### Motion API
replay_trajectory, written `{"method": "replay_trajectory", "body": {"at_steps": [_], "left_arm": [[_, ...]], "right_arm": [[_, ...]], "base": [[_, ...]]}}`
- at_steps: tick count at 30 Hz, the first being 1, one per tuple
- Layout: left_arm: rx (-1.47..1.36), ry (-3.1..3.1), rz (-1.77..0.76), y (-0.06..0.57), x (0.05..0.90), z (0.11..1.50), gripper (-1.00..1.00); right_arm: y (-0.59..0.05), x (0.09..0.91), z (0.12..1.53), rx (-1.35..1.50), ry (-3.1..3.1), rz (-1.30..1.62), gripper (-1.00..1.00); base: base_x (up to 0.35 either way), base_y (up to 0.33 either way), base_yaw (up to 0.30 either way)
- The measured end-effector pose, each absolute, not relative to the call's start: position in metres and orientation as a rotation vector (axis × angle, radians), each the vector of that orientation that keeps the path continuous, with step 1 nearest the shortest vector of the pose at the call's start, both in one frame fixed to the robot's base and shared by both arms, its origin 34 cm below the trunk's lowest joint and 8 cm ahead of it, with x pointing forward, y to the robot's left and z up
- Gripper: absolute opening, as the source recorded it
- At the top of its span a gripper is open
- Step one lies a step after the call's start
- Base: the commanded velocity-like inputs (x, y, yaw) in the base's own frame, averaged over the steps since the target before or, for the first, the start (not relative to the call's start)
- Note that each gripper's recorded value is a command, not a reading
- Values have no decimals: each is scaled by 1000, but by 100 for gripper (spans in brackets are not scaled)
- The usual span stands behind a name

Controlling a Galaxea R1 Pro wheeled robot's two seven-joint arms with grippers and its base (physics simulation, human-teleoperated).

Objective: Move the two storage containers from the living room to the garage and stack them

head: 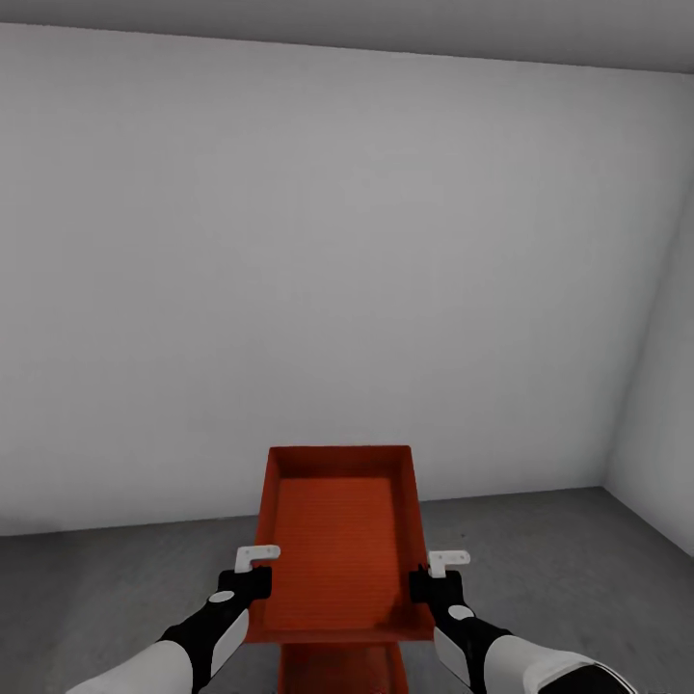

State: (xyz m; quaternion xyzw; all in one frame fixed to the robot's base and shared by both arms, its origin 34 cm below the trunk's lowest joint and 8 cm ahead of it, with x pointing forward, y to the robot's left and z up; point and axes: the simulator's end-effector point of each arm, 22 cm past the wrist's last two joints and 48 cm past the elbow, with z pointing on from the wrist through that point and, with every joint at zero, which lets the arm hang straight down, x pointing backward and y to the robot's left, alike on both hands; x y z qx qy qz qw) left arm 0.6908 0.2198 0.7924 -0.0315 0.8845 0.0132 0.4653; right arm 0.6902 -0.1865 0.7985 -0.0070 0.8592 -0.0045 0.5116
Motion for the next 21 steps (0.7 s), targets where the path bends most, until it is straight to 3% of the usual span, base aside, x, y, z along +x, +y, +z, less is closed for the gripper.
{"method": "replay_trajectory", "body": {"at_steps": [21], "left_arm": [[-77,2205,33,220,687,774,-100]], "right_arm": [[-187,686,780,-15,2100,-10,-100]], "base": [[0,0,0]]}}
